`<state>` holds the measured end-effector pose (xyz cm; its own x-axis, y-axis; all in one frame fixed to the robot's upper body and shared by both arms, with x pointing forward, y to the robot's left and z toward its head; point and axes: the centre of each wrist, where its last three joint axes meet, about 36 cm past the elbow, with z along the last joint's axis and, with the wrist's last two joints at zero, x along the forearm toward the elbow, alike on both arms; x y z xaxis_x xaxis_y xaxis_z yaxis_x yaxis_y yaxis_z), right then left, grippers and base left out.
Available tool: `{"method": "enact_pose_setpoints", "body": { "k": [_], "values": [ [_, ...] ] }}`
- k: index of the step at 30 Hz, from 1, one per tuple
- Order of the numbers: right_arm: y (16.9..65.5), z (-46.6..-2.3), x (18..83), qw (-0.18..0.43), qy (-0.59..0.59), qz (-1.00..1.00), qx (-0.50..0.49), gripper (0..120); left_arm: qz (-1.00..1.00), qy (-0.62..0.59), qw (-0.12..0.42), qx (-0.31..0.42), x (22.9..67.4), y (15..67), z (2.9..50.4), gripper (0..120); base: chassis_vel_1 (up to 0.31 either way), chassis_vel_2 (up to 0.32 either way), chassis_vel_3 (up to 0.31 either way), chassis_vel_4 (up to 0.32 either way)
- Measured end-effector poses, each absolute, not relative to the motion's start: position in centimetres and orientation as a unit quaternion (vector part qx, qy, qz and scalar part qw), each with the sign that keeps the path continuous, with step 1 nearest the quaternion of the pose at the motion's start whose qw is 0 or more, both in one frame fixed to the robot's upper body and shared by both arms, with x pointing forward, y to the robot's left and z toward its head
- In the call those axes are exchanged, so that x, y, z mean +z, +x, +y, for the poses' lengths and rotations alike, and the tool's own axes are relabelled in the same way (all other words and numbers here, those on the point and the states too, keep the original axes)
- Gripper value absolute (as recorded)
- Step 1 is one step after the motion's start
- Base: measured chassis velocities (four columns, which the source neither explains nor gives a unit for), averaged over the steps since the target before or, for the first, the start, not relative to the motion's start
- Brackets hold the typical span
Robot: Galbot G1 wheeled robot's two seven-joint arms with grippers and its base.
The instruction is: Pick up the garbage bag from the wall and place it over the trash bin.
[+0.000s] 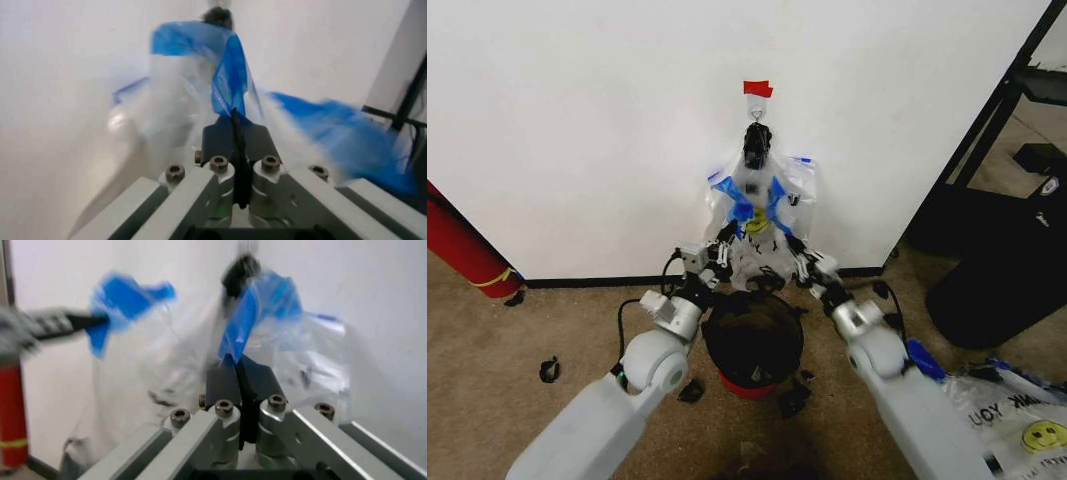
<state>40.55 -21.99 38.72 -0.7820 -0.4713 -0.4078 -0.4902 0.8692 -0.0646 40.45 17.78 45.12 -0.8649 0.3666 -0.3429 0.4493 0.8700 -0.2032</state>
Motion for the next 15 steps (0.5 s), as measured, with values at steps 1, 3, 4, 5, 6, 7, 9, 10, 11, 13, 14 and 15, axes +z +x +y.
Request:
{"method": "enact_pose_setpoints", "body": {
  "k": [1,3,4,5,6,7,9,10,11,13,14,15],
  "values": [
    [38.1,-22.1,38.6,0.215,-0.25,0.943,0.028,0,0.957,0.205,0.146,-0.147,44.9,39.3,17.8,0,0.0,0.0,0.0,0.0],
    [36.9,-22.2,38.5,0.22,-0.246,0.943,0.028,0,0.957,0.201,0.142,-0.151,44.7,38.7,17.8,0,0.0,0.0,0.0,0.0],
    [35.6,-22.3,38.3,0.224,-0.242,0.944,0.025,0,0.959,0.195,0.136,-0.156,44.4,37.9,17.7,0,0.0,0.0,0.0,0.0],
    [34.8,-22.5,38.1,0.225,-0.239,0.944,0.022,0,0.96,0.191,0.133,-0.157,44.2,37.4,17.7,0,0.0,0.0,0.0,0.0],
    [34.0,-22.6,37.8,0.227,-0.236,0.945,0.018,0,0.962,0.185,0.128,-0.157,44.0,36.8,17.7,0,0.0,0.0,0.0,0.0],
    [33.2,-22.9,37.6,0.231,-0.231,0.945,0.01,0,0.965,0.175,0.122,-0.156,43.6,36.0,17.9,0,0.0,0.0,0.0,0.0],
    [31.3,-23.6,36.7,0.23,-0.224,0.947,-0.011,0,0.971,0.157,0.111,-0.144,42.6,34.6,18.6,0,0.0,0.0,0.0,0.0],
    [31.3,-23.6,36.7,0.23,-0.224,0.947,-0.011,0,0.971,0.157,0.111,-0.144,42.6,34.6,18.6,0,0.0,0.0,0.0,0.0],
    [30.9,-23.8,36.4,0.229,-0.223,0.947,-0.017,0,0.973,0.151,0.108,-0.138,42.3,34.2,18.9,0,0.0,0.0,0.0,0.0],
    [29.7,-24.3,35.6,0.225,-0.221,0.948,-0.027,0,0.976,0.14,0.105,-0.126,41.6,33.4,19.4,0,0.0,0.0,0.0,0.0],
    [29.3,-24.4,35.2,0.222,-0.221,0.949,-0.029,0,0.978,0.135,0.104,-0.121,41.4,33.2,19.7,0,0.0,0.0,0.0,0.0],
    [28.8,-24.5,34.9,0.22,-0.221,0.95,-0.031,0,0.979,0.131,0.103,-0.118,41.2,33.0,19.9,0,0.0,0.0,0.0,0.0]
  ]
}}
